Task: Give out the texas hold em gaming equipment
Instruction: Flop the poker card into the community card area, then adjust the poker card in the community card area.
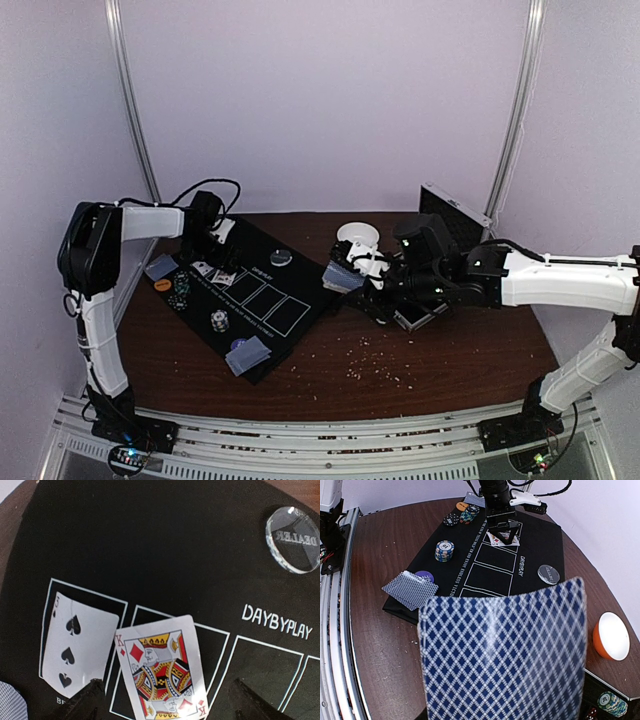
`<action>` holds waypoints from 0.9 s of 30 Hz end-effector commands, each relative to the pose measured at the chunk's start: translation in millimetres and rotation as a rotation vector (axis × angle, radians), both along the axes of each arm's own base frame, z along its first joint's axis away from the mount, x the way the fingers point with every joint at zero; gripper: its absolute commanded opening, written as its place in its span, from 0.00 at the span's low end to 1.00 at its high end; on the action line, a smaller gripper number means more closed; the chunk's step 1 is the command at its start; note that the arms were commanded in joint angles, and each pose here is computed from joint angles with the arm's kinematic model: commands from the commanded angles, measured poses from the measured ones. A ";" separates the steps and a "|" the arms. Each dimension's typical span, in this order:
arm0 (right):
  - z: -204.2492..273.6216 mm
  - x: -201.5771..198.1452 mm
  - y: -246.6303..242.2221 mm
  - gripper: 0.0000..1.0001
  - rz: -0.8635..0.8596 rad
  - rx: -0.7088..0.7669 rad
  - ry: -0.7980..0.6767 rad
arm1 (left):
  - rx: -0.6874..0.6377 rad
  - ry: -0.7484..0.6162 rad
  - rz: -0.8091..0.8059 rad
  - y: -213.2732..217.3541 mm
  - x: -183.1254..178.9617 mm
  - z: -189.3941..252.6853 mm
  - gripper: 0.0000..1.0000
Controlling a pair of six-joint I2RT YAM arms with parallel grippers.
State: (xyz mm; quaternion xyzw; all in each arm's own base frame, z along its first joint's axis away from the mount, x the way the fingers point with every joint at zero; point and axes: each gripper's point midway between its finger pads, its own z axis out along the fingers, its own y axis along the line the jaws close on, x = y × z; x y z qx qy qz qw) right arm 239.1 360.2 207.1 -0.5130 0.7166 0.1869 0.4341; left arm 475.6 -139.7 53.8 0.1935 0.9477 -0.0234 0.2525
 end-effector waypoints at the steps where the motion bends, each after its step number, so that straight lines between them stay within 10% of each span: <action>1: 3.0 1.7 -2.1 0.40 -0.010 0.011 -0.011 | -0.015 0.019 0.053 -2.0 -4.1 -9.4 0.87; 9: 1.9 3.0 0.2 0.39 -0.007 0.007 -0.010 | -0.011 0.083 0.026 -4.1 -13.0 -35.3 0.71; 27: 0.6 2.1 -5.6 0.39 -0.017 -0.003 -0.017 | 0.024 0.100 0.011 2.2 -4.0 -32.4 0.76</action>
